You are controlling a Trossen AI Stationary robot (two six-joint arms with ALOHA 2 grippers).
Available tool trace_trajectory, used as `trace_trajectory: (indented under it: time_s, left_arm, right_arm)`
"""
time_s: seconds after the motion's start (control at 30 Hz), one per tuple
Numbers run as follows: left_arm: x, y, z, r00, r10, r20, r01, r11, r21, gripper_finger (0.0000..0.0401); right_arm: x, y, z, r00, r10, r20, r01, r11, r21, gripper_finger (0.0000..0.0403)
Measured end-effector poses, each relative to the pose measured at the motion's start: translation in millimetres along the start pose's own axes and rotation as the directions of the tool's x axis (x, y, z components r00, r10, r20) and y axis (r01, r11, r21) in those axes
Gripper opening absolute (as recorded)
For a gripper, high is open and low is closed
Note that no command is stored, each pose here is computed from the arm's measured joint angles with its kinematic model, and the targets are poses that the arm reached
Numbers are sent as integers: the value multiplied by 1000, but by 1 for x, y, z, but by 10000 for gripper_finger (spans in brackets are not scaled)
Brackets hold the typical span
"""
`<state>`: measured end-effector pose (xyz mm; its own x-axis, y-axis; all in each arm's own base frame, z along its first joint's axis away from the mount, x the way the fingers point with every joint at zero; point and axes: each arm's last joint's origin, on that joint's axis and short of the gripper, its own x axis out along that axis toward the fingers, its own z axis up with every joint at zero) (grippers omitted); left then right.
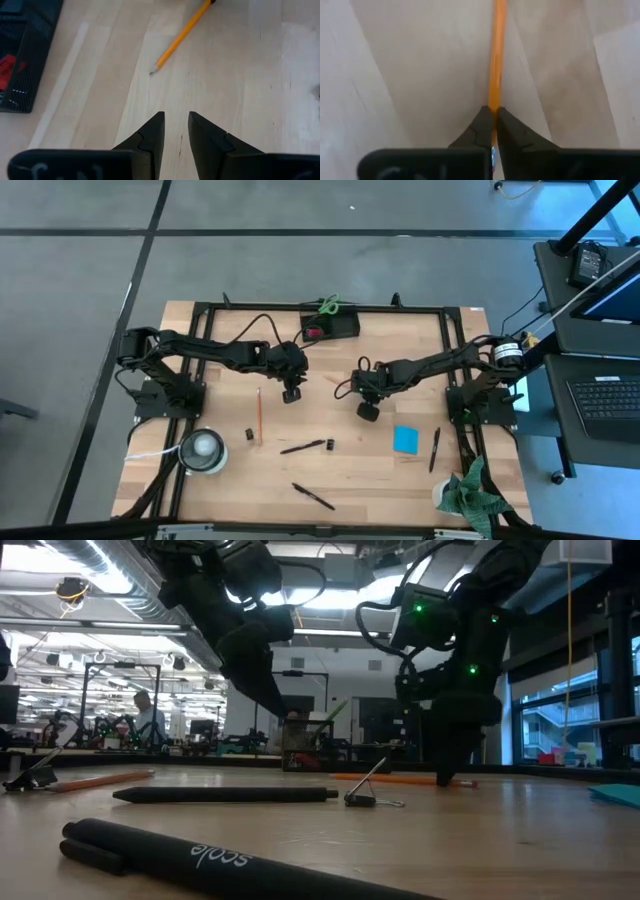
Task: Pick and place office supplies into organizer
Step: Put the right orange pencil into the desk organizer
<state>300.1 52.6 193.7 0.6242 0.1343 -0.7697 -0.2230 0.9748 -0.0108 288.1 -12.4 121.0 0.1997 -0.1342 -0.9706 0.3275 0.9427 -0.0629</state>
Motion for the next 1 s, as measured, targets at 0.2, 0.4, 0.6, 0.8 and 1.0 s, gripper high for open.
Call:
trace_trajectory:
  time_s: [0.2,0.4,0.6,0.8,1.0]
  left_arm:
    - [0,-1,1,1000,-2,11,2,999,36,82]
    - [19,-11,1,997,-64,32,58,985,161,92]
    - [57,-20,-11,997,-79,-13,80,959,273,119]
    - [80,-23,-19,997,-80,-12,80,959,273,109]
    - [82,-18,-19,1000,11,3,-11,967,256,96]
  right_arm:
    - [0,0,0,1000,1,2,0,990,-142,26]
    - [-1,1,2,1000,2,11,1,977,-213,11]
    - [-3,2,7,1000,3,24,3,977,-211,12]
    - [-3,2,7,1000,0,27,6,978,-209,12]
    - [-3,4,7,1000,-3,28,9,976,-218,11]
